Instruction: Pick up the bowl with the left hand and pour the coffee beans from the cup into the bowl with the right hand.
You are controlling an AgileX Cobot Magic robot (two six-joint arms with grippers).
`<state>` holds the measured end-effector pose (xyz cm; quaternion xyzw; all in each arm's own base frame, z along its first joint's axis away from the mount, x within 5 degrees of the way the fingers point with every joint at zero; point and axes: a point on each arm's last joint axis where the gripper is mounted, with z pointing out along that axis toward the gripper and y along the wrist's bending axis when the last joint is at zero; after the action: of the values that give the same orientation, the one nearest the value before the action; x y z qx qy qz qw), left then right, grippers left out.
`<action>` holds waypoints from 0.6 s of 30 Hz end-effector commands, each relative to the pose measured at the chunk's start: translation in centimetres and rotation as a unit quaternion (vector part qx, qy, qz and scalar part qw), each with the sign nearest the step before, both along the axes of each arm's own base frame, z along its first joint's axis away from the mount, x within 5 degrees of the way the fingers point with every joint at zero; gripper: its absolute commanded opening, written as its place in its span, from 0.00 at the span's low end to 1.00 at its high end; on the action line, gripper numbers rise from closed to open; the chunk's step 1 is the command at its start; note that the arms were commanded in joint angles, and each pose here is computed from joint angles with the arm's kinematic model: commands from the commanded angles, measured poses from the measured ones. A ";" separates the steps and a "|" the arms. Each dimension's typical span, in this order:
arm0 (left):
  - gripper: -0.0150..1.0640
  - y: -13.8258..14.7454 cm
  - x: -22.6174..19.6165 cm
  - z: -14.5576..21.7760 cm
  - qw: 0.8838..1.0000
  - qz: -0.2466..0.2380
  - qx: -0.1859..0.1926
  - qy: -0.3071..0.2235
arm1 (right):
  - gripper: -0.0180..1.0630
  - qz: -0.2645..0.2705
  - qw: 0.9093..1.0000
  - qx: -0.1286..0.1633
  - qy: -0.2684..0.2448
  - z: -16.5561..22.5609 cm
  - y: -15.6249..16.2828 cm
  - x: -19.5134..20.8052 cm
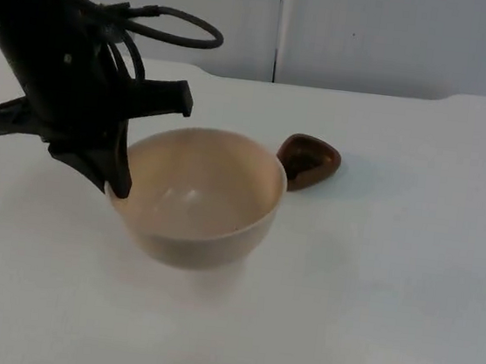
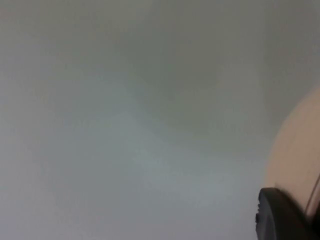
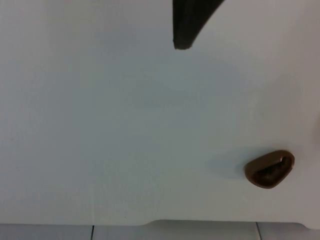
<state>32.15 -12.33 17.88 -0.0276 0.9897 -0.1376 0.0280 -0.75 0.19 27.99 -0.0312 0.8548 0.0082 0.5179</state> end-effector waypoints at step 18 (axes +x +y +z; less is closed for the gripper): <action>0.01 0.4 0.3 0.3 0.993 0.080 0.075 -0.034 | 0.99 -0.002 1.000 0.004 -0.003 0.0 0.0 0.0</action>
<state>32.52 -11.64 17.65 -0.1035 0.9910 -0.0578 0.0620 -0.75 0.19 27.99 -0.0312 0.8548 0.0082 0.5179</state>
